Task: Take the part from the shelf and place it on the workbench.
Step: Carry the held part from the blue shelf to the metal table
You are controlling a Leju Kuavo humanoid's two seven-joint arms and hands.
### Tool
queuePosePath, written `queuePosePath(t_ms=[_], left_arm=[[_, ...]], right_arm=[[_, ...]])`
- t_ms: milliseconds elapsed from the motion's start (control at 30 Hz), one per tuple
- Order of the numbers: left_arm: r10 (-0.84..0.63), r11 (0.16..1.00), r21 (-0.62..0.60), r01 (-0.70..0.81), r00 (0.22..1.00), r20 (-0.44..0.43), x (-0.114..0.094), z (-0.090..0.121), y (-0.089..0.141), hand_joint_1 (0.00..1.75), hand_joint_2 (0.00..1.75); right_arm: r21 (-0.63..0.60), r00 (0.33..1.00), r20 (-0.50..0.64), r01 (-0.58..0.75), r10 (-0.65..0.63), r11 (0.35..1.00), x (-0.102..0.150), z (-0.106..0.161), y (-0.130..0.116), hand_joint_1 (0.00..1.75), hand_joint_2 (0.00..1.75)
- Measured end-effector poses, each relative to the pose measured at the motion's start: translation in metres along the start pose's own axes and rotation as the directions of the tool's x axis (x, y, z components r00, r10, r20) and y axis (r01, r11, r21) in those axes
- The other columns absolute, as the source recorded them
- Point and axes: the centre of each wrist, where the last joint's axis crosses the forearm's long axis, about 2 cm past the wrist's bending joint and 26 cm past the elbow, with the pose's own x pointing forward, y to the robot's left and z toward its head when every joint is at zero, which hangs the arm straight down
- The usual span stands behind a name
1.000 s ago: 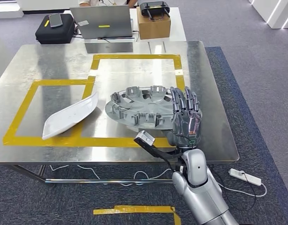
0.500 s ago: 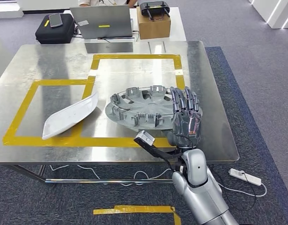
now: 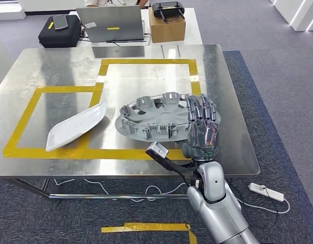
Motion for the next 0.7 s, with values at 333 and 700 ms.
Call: queuePosePath(t_ms=[333,700], left_arm=[[0.0,1.0,0.0,0.0,1.0,0.0,0.0,0.0,0.0,0.0,0.0],[0.0,1.0,0.0,0.0,1.0,0.0,0.0,0.0,0.0,0.0,0.0]], right_arm=[[0.0,1.0,0.0,0.0,0.0,1.0,0.0,0.0,0.0,0.0,1.75],[0.0,1.0,0.0,0.0,0.0,1.0,0.0,0.0,0.0,0.0,1.75]])
